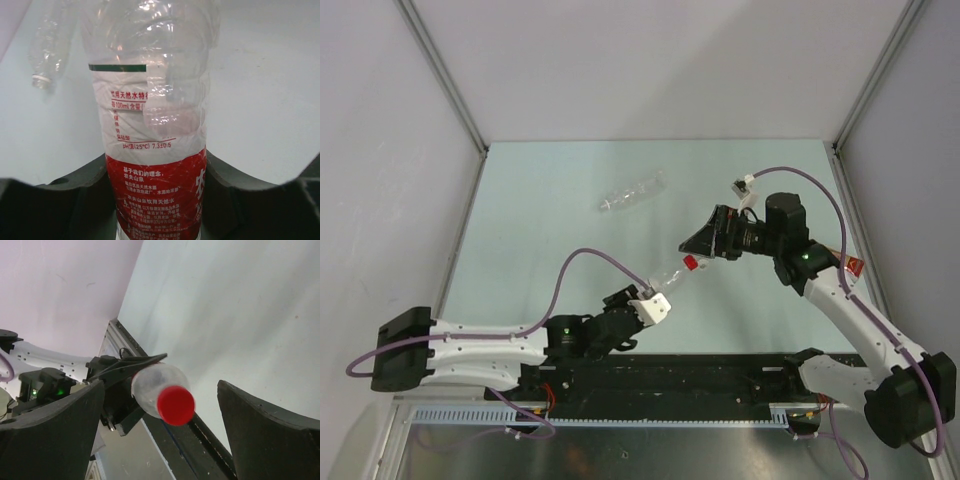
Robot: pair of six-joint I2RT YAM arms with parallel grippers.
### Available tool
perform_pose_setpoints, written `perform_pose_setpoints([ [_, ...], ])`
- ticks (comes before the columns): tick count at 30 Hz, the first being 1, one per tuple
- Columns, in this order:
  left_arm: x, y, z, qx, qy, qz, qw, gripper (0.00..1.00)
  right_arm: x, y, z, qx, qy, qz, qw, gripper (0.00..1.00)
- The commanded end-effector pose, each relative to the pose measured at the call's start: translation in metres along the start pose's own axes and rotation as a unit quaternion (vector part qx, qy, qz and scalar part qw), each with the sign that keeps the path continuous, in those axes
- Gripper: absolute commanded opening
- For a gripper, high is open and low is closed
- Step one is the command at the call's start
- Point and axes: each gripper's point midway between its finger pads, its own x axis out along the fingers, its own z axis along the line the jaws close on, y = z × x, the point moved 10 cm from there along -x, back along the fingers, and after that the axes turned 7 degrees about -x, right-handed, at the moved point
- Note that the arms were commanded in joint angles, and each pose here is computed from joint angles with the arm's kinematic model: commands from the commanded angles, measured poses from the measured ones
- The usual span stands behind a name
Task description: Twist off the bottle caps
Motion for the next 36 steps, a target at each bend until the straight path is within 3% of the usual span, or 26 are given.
perform_pose_setpoints([
  [1,-0.004,-0.019,0.013,0.034,-0.068,-0.011,0.997,0.48,-0.004,0.001,-0.007,0.012,-0.015,0.025,0.999,0.97],
  [4,-0.005,-0.019,0.014,0.066,-0.088,0.001,0.994,0.48,-0.002,0.002,-0.011,0.019,-0.019,0.035,0.999,0.95],
  [14,0.0,-0.018,0.01,0.136,-0.146,0.034,0.979,0.47,0.006,0.01,-0.022,0.037,-0.016,0.071,0.997,0.72],
  [30,-0.004,-0.023,0.013,0.126,-0.138,0.021,0.982,0.46,0.014,0.015,-0.031,0.053,-0.016,0.087,0.995,0.49],
  [36,-0.008,-0.024,0.015,0.113,-0.13,0.011,0.985,0.45,0.016,0.019,-0.031,0.069,-0.035,0.085,0.993,0.23],
])
